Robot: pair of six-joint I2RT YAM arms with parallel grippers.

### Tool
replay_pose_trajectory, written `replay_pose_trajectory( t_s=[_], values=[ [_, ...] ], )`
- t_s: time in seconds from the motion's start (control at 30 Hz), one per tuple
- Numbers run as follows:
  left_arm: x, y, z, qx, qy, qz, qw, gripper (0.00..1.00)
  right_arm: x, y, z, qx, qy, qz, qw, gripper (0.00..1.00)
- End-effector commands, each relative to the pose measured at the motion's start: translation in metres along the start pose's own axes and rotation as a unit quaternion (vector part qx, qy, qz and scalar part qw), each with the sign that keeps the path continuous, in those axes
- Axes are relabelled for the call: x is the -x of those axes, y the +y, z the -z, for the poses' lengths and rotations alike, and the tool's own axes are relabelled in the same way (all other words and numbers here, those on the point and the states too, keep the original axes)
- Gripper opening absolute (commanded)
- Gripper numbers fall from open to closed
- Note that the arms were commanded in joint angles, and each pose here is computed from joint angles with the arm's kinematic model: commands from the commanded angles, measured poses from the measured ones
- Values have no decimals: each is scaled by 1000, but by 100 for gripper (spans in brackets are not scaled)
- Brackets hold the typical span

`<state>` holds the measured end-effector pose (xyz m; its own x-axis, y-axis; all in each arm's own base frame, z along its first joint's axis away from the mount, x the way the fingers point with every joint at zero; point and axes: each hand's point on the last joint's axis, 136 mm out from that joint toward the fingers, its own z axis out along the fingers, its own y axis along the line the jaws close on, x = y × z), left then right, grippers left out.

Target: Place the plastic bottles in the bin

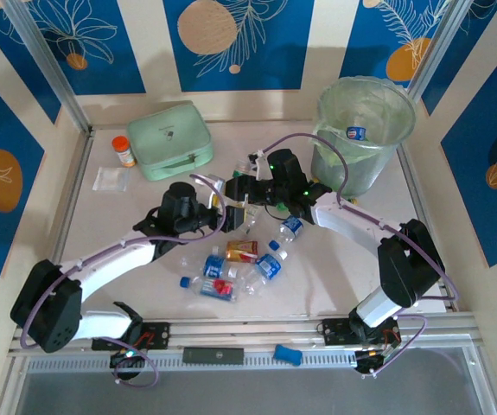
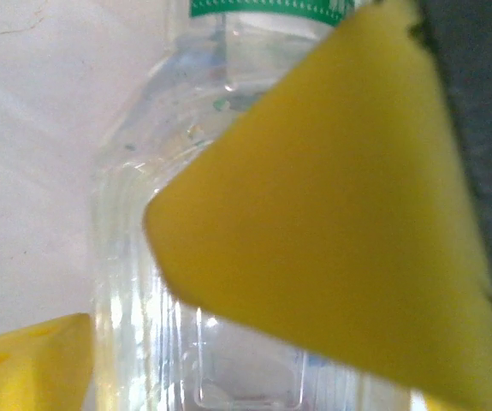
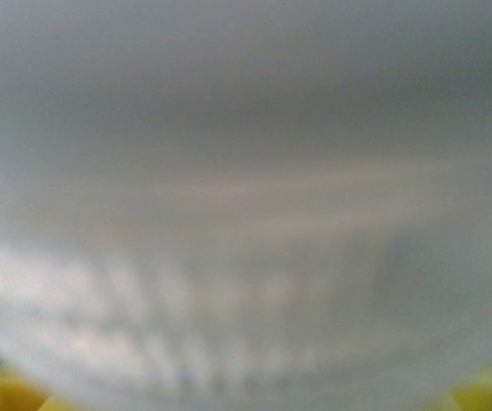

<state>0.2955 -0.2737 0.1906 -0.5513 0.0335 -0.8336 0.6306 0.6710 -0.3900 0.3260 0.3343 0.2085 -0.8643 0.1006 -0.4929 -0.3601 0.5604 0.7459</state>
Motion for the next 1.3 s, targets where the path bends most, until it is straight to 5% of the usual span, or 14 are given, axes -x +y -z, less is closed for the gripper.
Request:
replay_pose_trajectory(
  t_s=[0.0,0.23,0.47,0.77,1.07,1.27],
  values=[
    [2,4,11,21,-21,6,1000,98,13,-3,8,-14,-14,3,1000,52],
    [-5,42,33,121,-54,38,990,100,38,-21,44,-81,-52,35,995,52],
    [-17,100,46,248,-53,114,961,100,86,-16,109,-129,-121,90,980,52],
    [-23,108,35,238,-53,157,957,100,157,-1,209,-175,-242,149,943,52],
    [-29,108,31,232,-41,162,958,100,214,-4,306,-286,-357,184,870,53],
    [-30,106,29,224,-36,161,960,100,240,-32,348,-373,-375,176,831,52]
  ],
)
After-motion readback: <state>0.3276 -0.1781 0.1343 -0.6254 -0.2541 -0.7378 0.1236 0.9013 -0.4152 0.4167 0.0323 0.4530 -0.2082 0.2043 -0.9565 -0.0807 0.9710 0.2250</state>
